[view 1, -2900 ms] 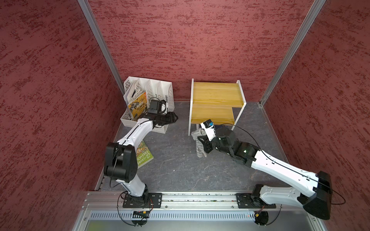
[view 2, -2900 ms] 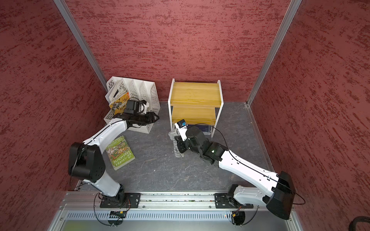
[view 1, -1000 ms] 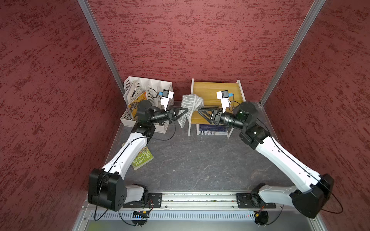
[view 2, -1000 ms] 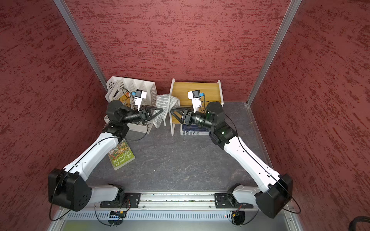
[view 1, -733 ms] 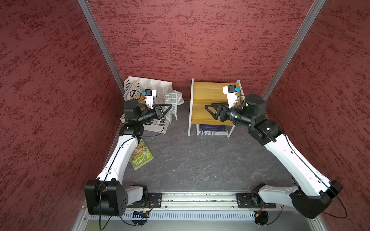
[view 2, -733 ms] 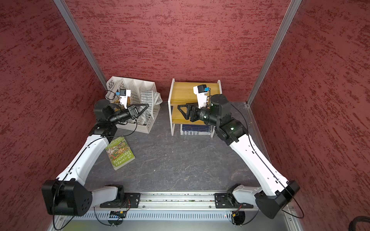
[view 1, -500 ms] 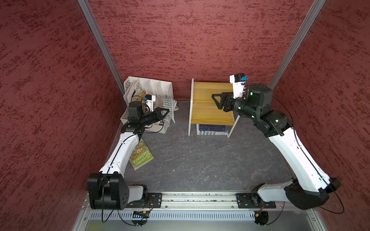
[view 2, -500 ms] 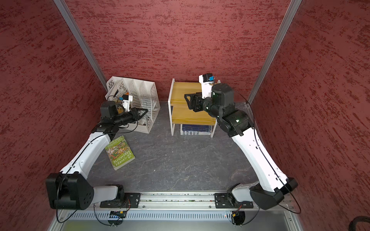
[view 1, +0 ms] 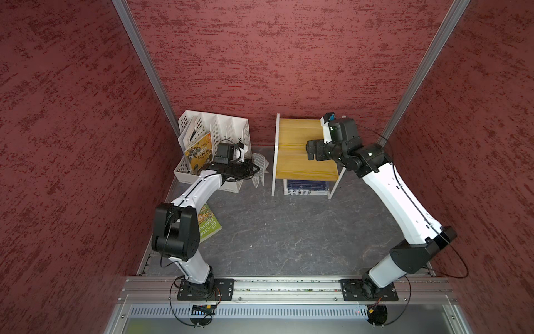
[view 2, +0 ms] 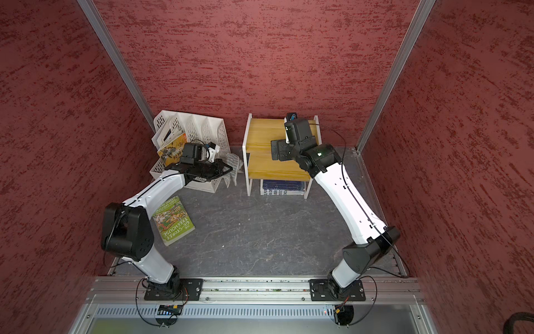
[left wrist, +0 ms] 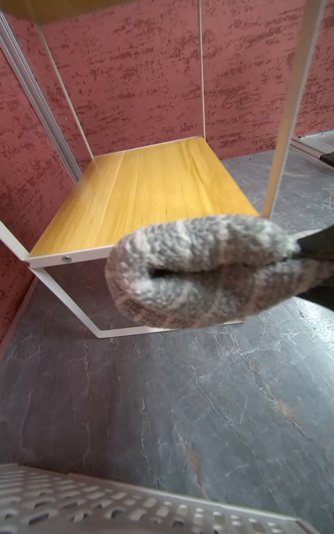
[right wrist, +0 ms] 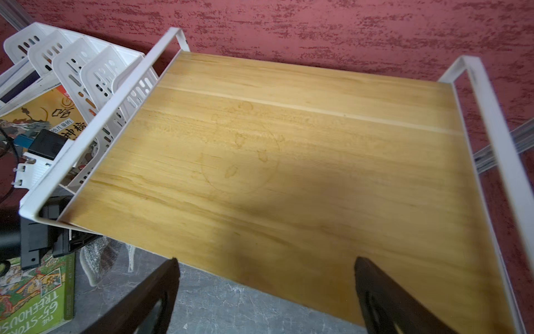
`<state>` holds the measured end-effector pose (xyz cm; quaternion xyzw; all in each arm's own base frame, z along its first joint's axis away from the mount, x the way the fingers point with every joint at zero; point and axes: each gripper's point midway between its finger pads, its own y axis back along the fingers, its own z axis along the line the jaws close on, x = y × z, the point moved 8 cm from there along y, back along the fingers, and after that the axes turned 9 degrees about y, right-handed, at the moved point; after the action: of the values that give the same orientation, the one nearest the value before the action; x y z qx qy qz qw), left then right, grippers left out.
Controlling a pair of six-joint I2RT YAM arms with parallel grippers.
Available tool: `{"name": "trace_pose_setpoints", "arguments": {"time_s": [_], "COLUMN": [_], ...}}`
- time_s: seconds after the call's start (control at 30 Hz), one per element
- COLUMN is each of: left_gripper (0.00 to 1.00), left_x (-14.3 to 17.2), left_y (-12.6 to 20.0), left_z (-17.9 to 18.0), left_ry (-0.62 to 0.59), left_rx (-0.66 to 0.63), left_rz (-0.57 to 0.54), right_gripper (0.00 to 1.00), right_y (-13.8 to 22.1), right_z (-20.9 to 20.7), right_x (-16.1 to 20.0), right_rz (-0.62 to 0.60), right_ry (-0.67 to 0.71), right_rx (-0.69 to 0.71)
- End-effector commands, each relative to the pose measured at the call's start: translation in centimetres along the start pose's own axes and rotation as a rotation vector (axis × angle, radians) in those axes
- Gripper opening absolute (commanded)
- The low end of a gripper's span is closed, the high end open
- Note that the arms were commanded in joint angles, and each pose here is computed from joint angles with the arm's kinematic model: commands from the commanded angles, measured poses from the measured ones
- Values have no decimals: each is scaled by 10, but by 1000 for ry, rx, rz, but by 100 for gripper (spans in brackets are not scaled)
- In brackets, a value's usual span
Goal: Wipe the bookshelf clean with a cloth
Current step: Wipe the dust from the shelf.
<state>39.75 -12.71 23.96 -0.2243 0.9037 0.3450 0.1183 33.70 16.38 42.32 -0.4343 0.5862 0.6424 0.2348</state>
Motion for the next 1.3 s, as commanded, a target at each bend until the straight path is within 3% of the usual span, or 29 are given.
{"name": "trace_pose_setpoints", "arguments": {"time_s": [0.0, 0.83, 1.27], "left_gripper": [0, 0, 0], "left_x": [-10, -15, -14], "left_y": [-11, -131, -163], "left_z": [-3, 56, 70], "left_ry": [-32, 119, 60], "left_rx": [3, -43, -195], "left_rz": [5, 235, 206], "right_gripper": [98, 98, 98], "right_y": [21, -5, -8], "right_z": [-13, -14, -14], "right_x": [-3, 34, 39], "right_rz": [-28, 192, 201], "right_ry": [3, -4, -4], "right_rx": [54, 112, 107]}}
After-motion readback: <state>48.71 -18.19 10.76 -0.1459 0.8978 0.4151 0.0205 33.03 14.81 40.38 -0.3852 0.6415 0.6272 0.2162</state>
